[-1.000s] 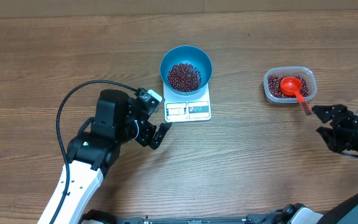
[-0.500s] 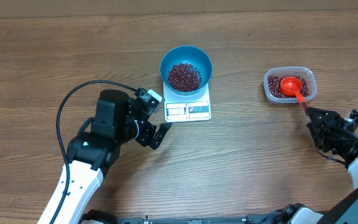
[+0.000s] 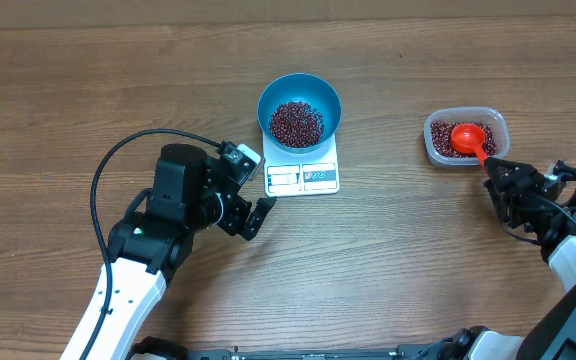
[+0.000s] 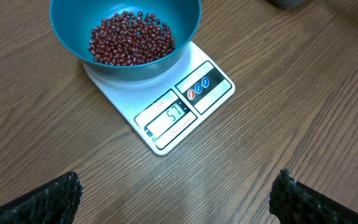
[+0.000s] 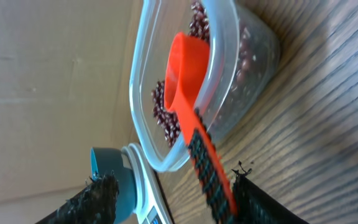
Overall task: Scoop item into bowl and weigh 150g on scale
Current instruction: 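Reach the right gripper back to the scoop handle and grasp it, then push the scoop into the beans with the right gripper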
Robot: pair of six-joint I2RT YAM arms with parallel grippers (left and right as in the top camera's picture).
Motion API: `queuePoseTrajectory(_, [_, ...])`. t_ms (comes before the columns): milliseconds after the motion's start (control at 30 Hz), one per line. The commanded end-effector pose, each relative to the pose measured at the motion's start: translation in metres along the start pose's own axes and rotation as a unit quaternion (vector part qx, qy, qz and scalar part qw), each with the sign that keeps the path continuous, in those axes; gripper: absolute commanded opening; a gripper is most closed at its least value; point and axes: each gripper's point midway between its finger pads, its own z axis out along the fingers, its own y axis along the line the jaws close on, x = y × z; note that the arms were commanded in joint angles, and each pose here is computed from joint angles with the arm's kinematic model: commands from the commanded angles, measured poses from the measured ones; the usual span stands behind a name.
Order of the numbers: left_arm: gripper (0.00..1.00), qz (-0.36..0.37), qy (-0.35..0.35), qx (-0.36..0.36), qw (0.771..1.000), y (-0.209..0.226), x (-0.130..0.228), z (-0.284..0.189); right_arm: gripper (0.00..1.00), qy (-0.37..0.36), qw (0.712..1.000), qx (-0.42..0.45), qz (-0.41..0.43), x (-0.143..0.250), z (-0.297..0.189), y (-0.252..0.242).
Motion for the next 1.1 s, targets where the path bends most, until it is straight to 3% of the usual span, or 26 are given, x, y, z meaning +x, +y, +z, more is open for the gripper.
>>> queuePoseTrajectory(0, [1.0,-0.01,0.003,0.002,1.0,0.001,0.002,0.002,0.59,-0.005,1.0,0.003,0.012,-0.001,0.002,-0.002])
queuePoseTrajectory(1067, [1.0,-0.01,0.003,0.002,1.0,0.001,0.003,0.002,0.57,-0.025,1.0,-0.006,-0.013,-0.013,0.024,0.003])
